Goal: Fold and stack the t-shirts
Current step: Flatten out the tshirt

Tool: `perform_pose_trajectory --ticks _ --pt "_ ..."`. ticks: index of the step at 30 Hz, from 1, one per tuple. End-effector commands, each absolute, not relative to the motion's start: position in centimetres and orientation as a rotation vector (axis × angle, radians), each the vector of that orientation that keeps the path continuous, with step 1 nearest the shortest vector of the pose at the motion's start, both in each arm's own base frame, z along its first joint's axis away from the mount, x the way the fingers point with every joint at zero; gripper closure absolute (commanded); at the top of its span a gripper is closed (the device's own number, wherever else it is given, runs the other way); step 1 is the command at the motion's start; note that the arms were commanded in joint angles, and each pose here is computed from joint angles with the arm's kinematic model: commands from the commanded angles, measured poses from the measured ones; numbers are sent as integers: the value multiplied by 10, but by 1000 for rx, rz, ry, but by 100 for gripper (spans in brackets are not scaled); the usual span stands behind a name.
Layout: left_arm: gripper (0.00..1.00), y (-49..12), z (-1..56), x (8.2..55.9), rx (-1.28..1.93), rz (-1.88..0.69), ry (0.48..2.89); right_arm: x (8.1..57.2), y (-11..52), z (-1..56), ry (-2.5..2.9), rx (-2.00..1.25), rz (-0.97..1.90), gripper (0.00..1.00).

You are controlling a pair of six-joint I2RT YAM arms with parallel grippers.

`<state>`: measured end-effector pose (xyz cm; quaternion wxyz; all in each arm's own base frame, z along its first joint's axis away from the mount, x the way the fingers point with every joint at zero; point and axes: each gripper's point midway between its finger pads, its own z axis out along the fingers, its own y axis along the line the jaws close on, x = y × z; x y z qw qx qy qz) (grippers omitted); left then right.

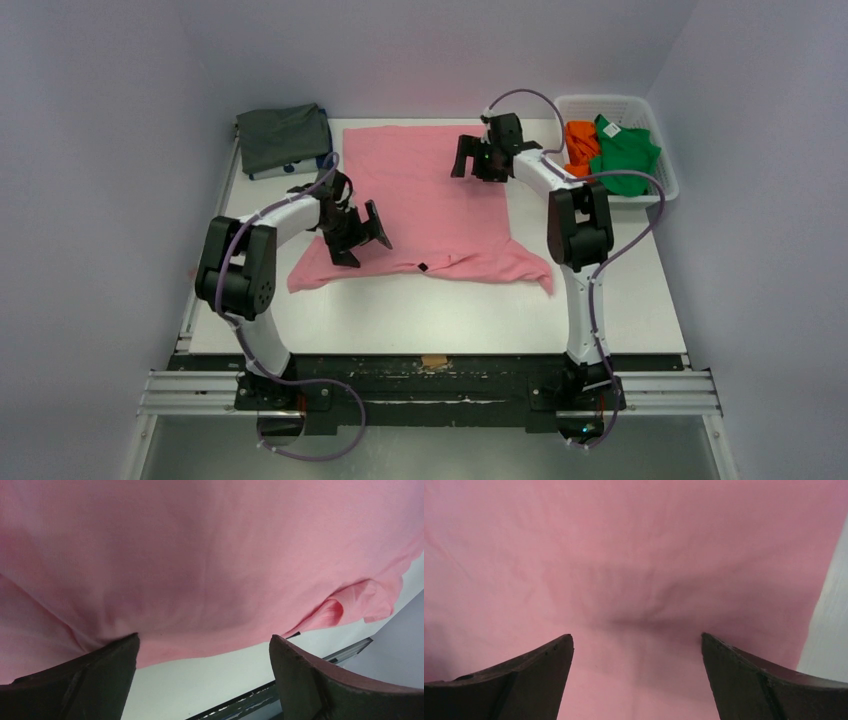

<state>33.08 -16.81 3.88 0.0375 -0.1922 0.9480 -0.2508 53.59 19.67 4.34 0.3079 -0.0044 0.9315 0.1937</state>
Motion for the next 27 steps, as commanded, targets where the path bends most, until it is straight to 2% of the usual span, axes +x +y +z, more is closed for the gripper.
perform_pose_trajectory --ticks 1,6,10,13,15,18,20,23,27 --pt "0 -165 32 400 -666 -756 2791 475 189 35 2568 -80 523 1" --pt "0 -189 35 461 -651 -837 2761 378 188 32 2669 -218 545 1" --pt "0 -230 47 510 -561 -968 2694 288 215 18 2837 -570 575 1" --pt "0 -271 58 549 -440 -1062 2597 253 247 11 2849 -863 659 3" --pt "0 -301 76 578 -380 -1218 2463 260 265 18 2757 -1052 670 1" --pt "0 -325 95 608 -380 -1406 2274 269 329 65 2503 -1148 1090 1" --pt "0 -325 109 617 -348 -1402 2209 278 358 92 2377 -1122 1224 1" --pt "0 -309 136 624 -256 -1285 2153 301 358 105 2360 -1006 1077 1" --pt "0 -276 194 618 -148 -1134 2087 344 307 115 2401 -700 691 1"
